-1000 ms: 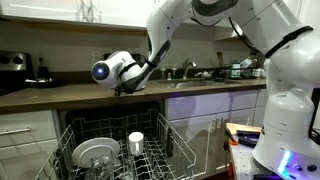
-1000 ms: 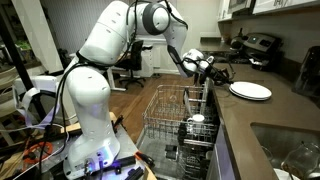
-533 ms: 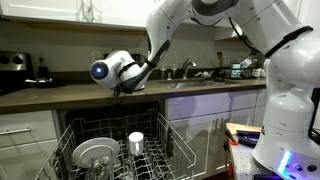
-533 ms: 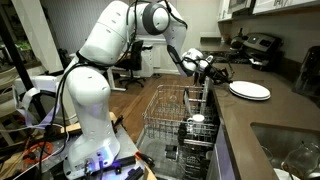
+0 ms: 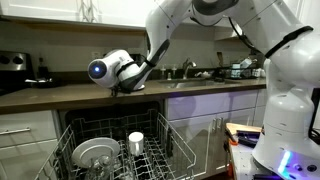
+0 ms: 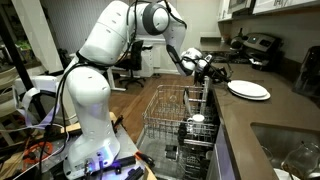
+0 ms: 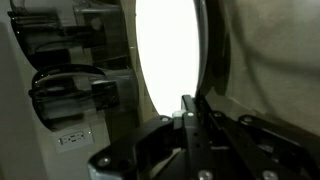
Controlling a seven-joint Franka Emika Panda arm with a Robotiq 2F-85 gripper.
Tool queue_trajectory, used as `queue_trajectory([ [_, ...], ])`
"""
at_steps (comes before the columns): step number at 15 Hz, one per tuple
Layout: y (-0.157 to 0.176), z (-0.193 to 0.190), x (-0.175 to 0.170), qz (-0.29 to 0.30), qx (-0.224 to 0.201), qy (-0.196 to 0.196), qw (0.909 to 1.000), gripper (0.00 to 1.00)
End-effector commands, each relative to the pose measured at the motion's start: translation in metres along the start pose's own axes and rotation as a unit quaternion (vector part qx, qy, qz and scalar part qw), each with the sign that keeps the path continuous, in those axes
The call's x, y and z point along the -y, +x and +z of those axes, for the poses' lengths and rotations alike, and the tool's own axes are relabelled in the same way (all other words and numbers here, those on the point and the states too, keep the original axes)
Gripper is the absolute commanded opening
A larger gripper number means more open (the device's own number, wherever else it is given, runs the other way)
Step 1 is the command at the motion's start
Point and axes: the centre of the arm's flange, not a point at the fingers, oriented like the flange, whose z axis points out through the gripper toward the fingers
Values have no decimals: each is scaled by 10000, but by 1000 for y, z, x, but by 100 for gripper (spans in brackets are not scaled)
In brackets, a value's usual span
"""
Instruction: Take the white plate on the top and put it behind the white cup in the dishwasher
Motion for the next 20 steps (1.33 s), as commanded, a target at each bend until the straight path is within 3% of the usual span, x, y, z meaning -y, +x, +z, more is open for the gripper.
queue_trajectory([
  [1, 6, -7, -6, 23, -111, -33, 9999, 7],
  [9, 3, -3, -5, 32, -57, -6, 10000, 7],
  [20, 0, -1, -6, 37, -20, -13, 10000, 21],
])
